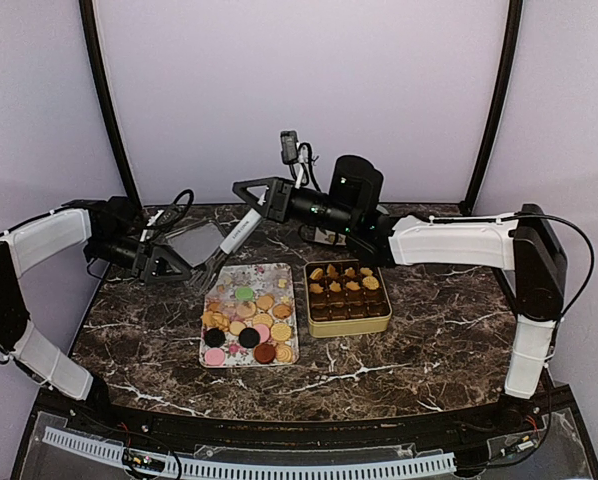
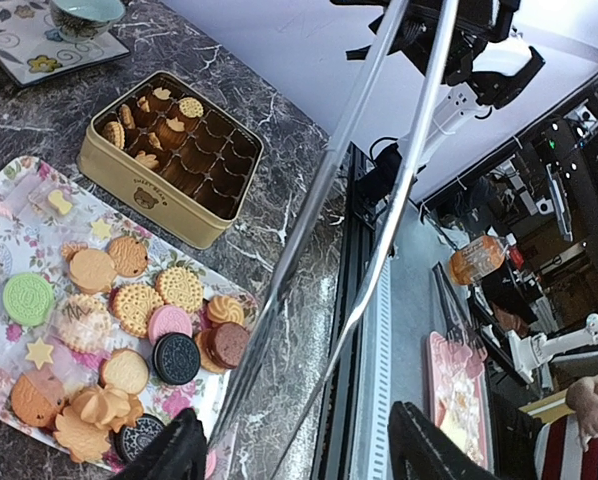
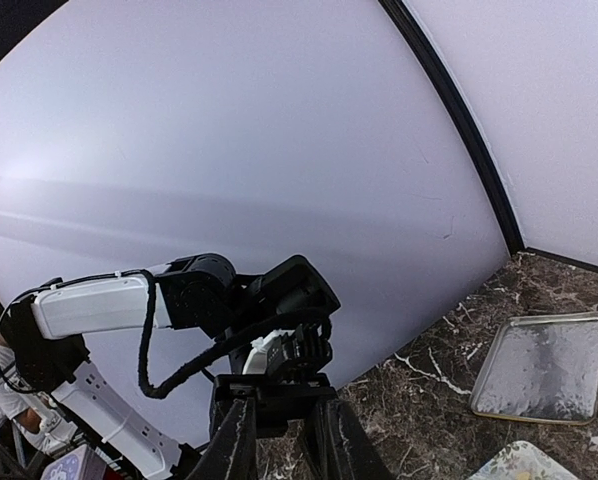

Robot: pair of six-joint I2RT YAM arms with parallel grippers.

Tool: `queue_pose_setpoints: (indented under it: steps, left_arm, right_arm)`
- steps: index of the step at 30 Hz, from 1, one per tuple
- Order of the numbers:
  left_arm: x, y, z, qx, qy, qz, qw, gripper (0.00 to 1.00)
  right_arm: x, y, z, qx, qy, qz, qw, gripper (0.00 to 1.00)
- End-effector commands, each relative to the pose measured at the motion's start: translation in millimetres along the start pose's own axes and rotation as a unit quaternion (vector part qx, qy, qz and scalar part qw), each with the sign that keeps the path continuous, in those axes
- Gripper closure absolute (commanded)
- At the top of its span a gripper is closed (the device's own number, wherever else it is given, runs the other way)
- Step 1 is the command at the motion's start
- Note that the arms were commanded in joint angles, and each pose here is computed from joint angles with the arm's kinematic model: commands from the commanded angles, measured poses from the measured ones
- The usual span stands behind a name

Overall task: Pack the cookies
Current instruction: Pass from the right arm to the left

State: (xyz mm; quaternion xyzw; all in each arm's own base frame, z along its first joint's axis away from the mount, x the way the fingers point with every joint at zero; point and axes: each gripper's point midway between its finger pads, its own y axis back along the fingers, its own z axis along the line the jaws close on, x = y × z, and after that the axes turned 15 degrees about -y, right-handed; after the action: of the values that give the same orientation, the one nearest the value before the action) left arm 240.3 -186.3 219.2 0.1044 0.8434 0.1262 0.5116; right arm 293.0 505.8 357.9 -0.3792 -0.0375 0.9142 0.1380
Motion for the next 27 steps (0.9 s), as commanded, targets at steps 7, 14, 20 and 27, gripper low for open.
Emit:
queue_pose_setpoints:
  steps: [7,14,20,27]
  left_arm:
    - [-8.4,1.6,-5.9,0.007,-0.012,0.002,1.0,0.62]
    - [0.9,-6.5,-6.8,0.02,-0.001,0.012,1.0,0.79]
    - [1.4,-7.9,-10.4,0.027,-0.002,0.014,1.0,1.0]
    - [1.0,-8.9,-16.5,0.041,-0.001,0.012,0.999,1.0]
  right_arm:
    - [-16.5,-0.9,27.3,-0.037,0.018,-0.025,0.999,0.81]
    - [-17.1,-1.9,31.2,-0.049,0.014,-0.025,0.998,0.81]
    - [-16.0,-4.2,31.4,-0.053,0.011,-0.02,0.998,0.8]
    - [-15.8,-5.6,30.6,-0.053,0.008,-0.019,0.998,0.75]
